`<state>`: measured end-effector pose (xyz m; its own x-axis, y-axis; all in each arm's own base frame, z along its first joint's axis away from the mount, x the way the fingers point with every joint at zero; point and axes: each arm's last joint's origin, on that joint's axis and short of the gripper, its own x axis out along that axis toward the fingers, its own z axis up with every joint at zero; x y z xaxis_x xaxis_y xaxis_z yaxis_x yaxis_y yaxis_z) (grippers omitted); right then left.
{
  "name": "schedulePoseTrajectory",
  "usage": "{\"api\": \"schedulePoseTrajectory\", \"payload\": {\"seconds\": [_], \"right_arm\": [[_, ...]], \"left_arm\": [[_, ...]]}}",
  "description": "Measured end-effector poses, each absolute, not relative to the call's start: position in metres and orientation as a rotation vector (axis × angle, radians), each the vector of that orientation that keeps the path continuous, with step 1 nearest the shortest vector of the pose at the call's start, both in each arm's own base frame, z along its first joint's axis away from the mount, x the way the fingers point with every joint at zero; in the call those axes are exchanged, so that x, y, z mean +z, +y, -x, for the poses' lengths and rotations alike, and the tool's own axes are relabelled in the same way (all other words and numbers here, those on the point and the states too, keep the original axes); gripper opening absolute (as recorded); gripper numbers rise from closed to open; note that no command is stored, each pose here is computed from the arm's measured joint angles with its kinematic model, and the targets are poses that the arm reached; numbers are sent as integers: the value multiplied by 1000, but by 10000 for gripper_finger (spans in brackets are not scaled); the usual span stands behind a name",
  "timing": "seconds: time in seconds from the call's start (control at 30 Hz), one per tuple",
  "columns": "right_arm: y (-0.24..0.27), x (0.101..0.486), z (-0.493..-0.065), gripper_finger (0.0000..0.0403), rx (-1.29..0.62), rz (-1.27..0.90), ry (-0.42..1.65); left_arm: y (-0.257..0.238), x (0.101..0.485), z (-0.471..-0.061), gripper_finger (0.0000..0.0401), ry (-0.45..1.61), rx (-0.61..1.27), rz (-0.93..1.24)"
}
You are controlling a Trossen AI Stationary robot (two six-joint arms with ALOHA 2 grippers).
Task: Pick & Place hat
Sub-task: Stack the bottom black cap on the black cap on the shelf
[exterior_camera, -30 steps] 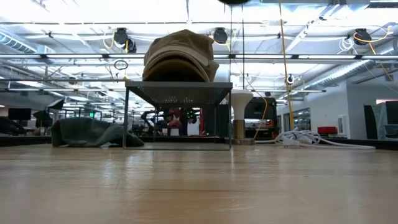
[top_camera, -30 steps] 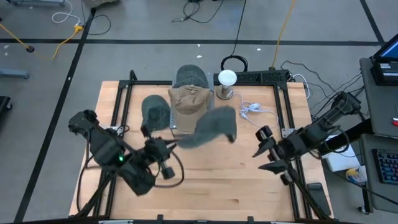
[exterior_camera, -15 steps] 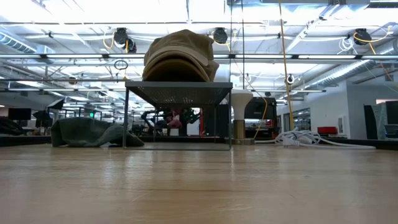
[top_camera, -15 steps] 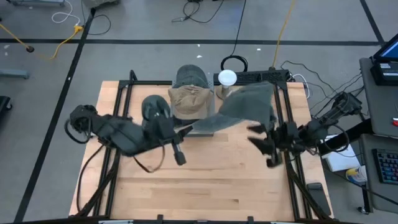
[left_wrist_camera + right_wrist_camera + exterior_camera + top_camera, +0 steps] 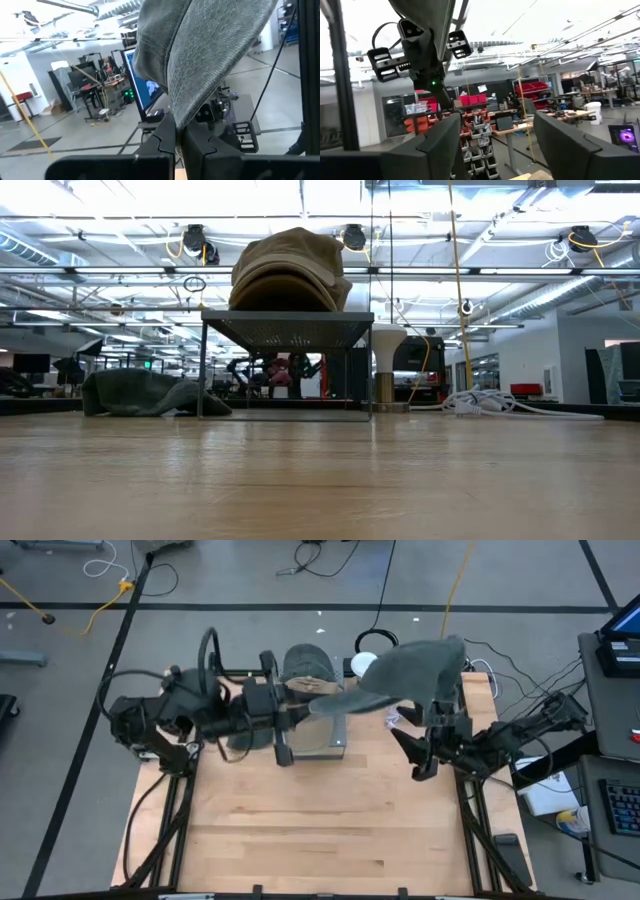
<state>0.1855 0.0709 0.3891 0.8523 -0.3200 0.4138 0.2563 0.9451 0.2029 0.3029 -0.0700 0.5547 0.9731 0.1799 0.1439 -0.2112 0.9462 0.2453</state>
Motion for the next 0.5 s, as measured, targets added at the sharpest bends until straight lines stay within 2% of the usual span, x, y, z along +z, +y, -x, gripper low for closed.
{"api": "schedulePoseTrajectory", "payload": {"seconds": [0.17, 0.37, 0.5], "right_arm": [[62, 389, -189, 279, -327, -181, -475], [52, 389, -195, 283, -342, -162, -449], [46, 390, -203, 283, -368, -149, -353]], "left_arm": [[-54, 553, -304, 8, -133, 144, -277], [-41, 532, -297, 8, -142, 115, -262], [-33, 514, -282, 8, -234, 128, -235]]}}
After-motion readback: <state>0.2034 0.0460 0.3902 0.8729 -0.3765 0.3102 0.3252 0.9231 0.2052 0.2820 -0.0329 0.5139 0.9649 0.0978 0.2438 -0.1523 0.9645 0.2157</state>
